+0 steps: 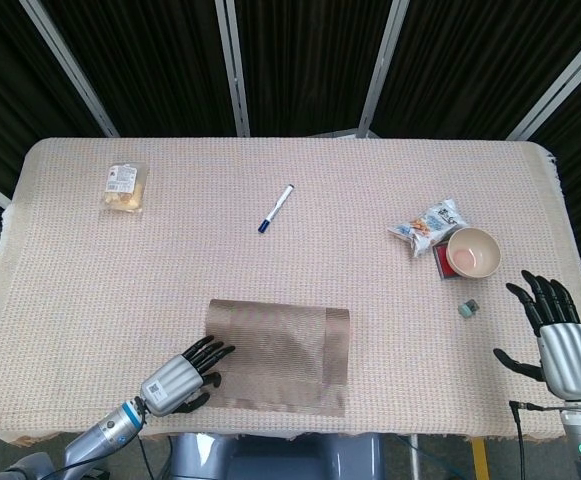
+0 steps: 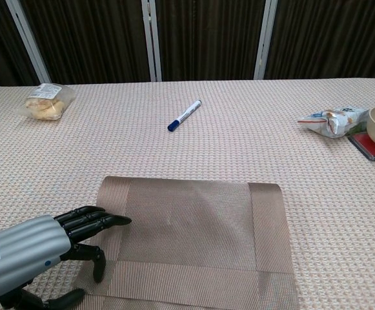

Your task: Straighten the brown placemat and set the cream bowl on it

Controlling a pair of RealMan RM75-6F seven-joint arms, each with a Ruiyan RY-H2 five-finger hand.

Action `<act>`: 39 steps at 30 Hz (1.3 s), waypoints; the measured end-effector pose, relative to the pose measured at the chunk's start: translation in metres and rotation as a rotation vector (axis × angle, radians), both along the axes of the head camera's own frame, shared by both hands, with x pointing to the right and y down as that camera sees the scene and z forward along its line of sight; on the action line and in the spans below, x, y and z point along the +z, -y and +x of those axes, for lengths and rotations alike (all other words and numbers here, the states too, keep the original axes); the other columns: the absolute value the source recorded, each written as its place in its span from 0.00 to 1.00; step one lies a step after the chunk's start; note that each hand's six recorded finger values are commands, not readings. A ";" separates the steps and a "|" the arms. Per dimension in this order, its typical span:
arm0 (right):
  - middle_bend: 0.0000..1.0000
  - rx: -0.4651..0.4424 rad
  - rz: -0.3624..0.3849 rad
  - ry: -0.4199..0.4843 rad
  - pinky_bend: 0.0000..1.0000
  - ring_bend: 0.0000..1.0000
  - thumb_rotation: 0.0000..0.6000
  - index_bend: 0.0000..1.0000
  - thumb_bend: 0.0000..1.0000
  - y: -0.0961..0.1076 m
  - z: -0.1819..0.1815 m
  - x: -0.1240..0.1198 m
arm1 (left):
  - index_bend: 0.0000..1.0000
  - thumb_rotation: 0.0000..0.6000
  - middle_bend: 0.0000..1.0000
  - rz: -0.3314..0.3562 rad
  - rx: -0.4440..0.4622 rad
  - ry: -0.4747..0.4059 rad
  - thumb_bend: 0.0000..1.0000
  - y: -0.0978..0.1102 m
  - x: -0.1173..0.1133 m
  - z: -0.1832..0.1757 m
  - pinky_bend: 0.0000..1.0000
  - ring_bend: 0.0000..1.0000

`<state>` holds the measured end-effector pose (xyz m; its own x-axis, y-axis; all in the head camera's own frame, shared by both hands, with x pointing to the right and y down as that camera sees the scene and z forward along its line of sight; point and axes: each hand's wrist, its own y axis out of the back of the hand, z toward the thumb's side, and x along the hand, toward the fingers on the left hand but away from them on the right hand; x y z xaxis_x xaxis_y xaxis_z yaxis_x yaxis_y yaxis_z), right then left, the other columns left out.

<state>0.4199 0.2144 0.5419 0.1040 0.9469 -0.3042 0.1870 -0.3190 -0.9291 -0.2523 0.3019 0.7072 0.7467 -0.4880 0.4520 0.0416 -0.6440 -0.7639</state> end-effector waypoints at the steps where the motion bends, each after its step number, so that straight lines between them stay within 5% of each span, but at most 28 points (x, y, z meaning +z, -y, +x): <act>1: 0.00 0.000 0.000 0.000 0.00 0.00 1.00 0.15 0.00 0.000 0.000 0.000 | 0.45 1.00 0.00 -0.001 -0.001 -0.001 0.39 0.000 0.000 0.000 0.00 0.00; 39: 0.00 0.007 0.001 0.016 0.00 0.00 1.00 0.16 0.00 0.001 0.001 -0.001 | 0.59 1.00 0.00 -0.032 -0.065 -0.020 0.40 0.010 0.002 0.000 0.00 0.00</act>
